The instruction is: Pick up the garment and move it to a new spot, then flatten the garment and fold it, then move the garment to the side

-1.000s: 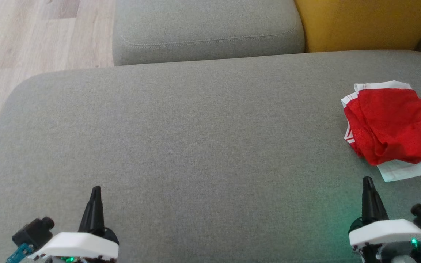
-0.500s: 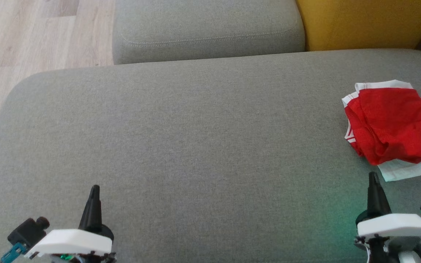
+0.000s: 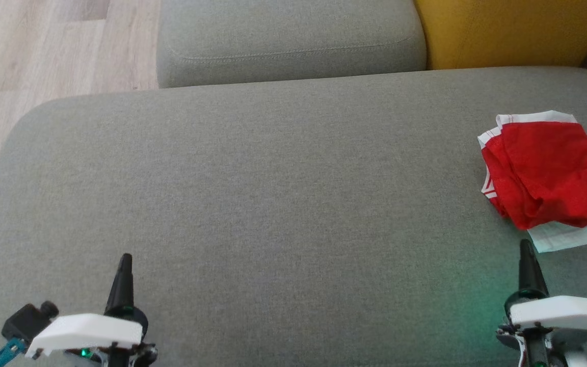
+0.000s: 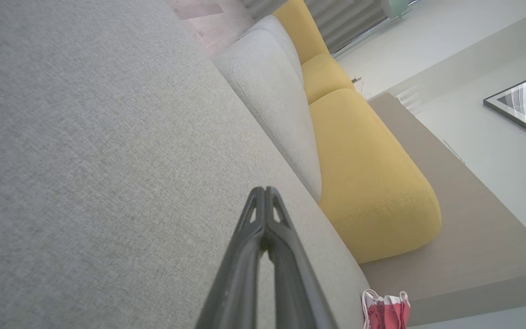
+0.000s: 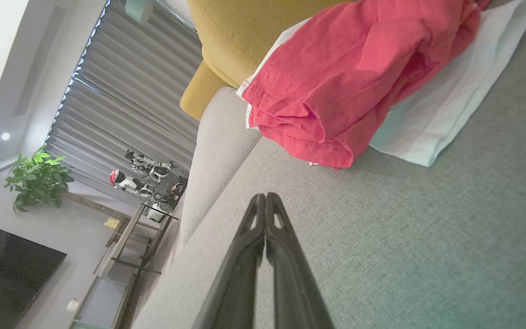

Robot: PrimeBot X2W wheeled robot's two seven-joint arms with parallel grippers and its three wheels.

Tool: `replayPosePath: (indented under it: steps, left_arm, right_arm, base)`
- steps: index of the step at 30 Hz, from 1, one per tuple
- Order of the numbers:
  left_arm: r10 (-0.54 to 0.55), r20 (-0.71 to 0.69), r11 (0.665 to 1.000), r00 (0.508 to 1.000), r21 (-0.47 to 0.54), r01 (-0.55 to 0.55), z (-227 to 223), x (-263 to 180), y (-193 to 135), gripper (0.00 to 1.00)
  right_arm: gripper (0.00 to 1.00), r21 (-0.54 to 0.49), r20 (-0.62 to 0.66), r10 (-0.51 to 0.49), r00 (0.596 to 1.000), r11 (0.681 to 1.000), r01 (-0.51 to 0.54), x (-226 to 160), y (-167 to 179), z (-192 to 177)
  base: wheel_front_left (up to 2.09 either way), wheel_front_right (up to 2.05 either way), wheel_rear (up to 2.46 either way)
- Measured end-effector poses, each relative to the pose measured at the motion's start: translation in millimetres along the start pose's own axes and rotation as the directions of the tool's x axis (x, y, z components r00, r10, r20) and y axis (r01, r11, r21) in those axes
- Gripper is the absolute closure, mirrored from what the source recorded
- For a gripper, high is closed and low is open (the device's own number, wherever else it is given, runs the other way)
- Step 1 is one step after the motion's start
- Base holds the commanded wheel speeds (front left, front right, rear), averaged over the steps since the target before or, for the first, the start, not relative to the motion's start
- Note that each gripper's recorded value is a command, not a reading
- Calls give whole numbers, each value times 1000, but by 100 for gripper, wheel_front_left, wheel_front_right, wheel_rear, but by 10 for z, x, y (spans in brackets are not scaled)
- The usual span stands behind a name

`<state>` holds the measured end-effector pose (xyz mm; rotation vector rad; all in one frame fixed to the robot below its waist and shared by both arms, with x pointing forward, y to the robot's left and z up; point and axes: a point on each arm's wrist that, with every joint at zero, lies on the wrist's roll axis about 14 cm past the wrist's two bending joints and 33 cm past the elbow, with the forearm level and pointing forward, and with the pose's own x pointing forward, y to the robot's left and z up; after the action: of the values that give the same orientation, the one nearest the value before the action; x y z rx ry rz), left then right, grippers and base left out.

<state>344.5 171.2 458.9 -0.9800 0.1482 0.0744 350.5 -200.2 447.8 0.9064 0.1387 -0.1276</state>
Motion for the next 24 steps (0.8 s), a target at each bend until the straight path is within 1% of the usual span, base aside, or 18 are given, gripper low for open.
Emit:
replayPosePath:
  steps: [5, 12, 24]
  left_arm:
    - [-12, -5, 999, 1000, -52, 12, 15, 41, -38, 100]
    - [6, -11, 994, 1000, -112, -7, 18, 41, 20, 100]
    - [-17, -8, 972, 1000, -233, 14, 74, 118, -34, 100]
  right_arm:
    - [100, 58, -2, 2, 1000, 998, -2, 17, 13, 14]
    - [100, 125, 1, 12, 1000, 992, -12, 52, 55, 46]
    - [100, 261, 3, 8, 1000, 965, -8, 61, 38, 78]
  base:
    - [0, 0, 0]
    - [0, 0, 0]
    - [0, 0, 0]
